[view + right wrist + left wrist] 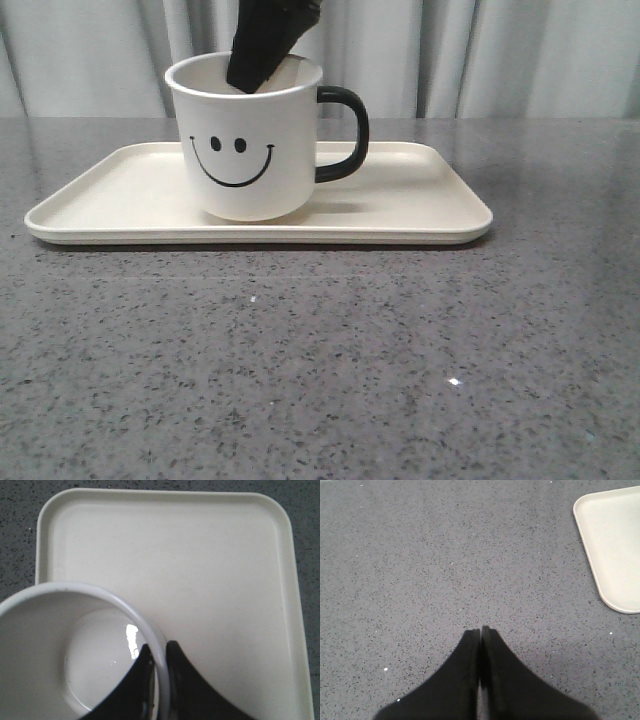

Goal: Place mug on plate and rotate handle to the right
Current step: 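Lower the mug onto the tray and open the right gripper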

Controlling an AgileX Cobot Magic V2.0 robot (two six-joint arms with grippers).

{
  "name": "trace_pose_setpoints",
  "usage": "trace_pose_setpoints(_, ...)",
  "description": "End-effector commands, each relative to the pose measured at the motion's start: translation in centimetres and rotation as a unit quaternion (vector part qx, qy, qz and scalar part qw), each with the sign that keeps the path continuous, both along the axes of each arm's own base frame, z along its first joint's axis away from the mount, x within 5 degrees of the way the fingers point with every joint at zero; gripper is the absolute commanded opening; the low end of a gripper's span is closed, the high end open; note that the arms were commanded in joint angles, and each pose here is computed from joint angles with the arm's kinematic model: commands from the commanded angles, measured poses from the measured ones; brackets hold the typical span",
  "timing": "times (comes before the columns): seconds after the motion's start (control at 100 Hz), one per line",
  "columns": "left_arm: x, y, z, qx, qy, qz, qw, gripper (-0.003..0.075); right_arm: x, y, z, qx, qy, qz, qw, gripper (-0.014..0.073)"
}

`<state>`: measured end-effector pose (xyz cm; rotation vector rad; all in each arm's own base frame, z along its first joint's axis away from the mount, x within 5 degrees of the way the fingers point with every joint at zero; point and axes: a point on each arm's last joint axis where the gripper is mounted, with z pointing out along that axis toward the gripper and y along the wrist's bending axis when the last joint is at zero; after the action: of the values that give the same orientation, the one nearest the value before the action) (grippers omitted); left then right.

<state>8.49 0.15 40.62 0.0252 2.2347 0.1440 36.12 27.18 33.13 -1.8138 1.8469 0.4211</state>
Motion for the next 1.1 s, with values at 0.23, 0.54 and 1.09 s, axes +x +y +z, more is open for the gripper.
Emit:
trace_pose_setpoints(0.23,0.13,0.0,0.91,-0.004,-0.031,-0.004,0.999,-0.002,-1.27,-0.32,2.99,0.029,-0.013,0.015,0.999,-0.0061)
trace_pose_setpoints(0.54,0.13,0.0,0.91,-0.004,-0.031,-0.004,0.999,-0.002,-1.25,-0.31,2.96,0.029,-0.013,0.015,0.999,-0.0061)
trace_pose_setpoints(1.09,0.13,0.0,0.91,-0.004,-0.031,-0.004,0.999,-0.002,-1.18,-0.27,3.0,0.032,-0.016,0.013,0.999,0.01)
